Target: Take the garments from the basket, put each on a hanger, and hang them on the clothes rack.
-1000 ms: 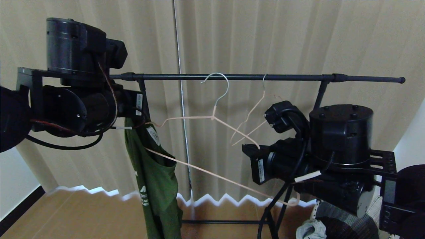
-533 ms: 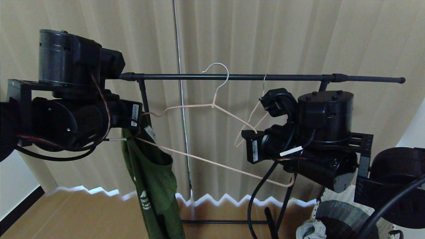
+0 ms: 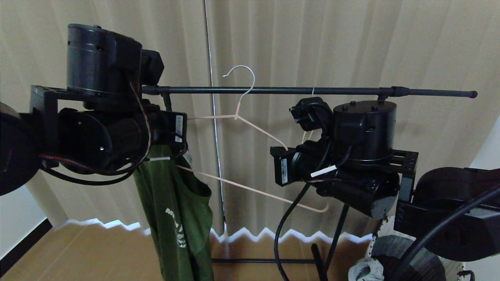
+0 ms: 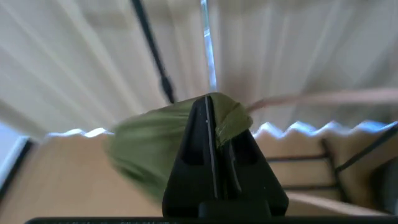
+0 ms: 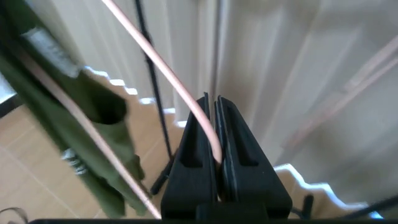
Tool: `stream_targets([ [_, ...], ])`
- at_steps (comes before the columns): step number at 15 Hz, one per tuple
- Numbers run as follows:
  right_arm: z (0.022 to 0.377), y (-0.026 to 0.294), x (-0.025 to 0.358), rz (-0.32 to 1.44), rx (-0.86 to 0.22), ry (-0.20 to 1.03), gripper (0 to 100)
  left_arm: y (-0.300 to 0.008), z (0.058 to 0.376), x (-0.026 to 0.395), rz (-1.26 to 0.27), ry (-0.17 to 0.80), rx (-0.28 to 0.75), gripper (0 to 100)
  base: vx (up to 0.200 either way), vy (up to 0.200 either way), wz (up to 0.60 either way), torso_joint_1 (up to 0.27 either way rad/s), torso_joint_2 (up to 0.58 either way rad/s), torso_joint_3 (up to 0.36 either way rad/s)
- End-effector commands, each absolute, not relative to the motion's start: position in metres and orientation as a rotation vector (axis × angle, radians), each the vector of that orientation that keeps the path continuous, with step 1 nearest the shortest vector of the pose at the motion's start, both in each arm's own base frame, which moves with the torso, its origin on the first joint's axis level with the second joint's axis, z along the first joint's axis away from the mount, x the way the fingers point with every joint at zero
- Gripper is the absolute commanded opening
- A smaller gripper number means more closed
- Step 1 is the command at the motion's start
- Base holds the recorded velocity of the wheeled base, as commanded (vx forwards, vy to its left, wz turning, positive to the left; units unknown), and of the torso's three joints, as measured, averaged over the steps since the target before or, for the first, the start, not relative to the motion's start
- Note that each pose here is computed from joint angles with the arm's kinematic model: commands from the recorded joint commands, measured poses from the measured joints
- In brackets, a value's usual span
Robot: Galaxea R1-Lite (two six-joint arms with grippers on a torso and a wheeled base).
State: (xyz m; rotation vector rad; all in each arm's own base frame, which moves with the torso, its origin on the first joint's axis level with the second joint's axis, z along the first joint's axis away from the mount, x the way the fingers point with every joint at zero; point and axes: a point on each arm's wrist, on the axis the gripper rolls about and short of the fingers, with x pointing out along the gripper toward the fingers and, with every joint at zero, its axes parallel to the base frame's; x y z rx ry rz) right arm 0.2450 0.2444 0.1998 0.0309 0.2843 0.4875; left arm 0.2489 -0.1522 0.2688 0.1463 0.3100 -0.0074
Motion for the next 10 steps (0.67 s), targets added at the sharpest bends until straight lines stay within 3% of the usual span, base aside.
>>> stream_targets([
  [1,0.199,0.252,0.244,0.505,0.029,0.284,0,-0.165,0.272,0.251,-0.037,0.299,0.128,0,0.0,0.0,0.0,0.0,0.0,0.0],
  [5,0.201,0.255,0.242,0.521,0.033,0.278,0,-0.177,0.279,0.239,-0.132,0.279,0.113,0,0.0,0.0,0.0,0.0,0.0,0.0],
  [10,0.202,0.258,0.244,0.526,0.053,0.24,0,-0.169,0.3,0.217,-0.451,0.249,0.05,0,0.0,0.0,0.0,0.0,0.0,0.0],
])
